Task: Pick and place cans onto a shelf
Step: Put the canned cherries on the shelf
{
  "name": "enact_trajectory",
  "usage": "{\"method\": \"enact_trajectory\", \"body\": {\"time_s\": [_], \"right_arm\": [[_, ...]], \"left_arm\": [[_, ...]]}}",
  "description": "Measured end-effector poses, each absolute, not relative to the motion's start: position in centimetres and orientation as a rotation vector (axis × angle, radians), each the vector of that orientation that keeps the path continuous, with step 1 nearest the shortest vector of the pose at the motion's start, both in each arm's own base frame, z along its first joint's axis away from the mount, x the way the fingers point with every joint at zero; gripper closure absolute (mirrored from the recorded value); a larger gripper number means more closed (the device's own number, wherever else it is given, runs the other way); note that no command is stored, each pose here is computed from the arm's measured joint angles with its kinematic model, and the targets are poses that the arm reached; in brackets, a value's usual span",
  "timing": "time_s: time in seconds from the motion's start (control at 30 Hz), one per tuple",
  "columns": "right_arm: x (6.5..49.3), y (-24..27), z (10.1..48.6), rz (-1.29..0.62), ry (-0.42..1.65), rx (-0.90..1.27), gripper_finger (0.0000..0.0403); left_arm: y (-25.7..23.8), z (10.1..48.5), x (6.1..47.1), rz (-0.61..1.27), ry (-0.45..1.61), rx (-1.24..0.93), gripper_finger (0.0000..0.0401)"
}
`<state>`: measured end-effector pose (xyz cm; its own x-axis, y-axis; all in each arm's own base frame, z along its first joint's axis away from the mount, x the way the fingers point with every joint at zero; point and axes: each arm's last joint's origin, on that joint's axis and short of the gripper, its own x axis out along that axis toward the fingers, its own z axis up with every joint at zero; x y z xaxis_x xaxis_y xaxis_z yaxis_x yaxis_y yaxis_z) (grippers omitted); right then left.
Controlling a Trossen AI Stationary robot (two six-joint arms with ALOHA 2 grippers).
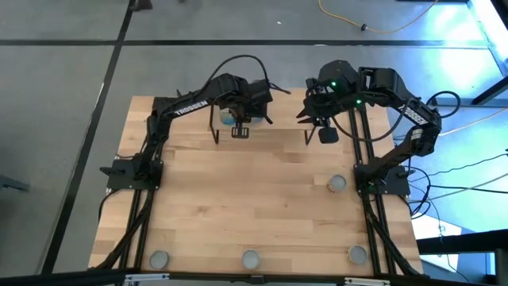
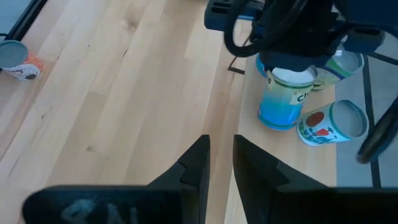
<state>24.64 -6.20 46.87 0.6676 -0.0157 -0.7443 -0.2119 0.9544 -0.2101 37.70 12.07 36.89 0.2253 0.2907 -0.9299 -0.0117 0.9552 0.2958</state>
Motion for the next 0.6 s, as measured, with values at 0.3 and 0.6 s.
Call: {"method": "enact_trajectory", "body": {"time_s": [0.3, 0.6], "right_arm": [[24.64, -6.20, 46.87, 0.113, 0.835, -0.291, 0.0331], [24.64, -6.19, 46.87, 0.113, 0.835, -0.291, 0.0331]], "left_arm": [[11.97, 37.32, 37.08, 0.212, 1.349, 0.259, 0.0401], [11.77, 37.38, 37.24, 0.239, 1.351, 0.309, 0.0400]]}}
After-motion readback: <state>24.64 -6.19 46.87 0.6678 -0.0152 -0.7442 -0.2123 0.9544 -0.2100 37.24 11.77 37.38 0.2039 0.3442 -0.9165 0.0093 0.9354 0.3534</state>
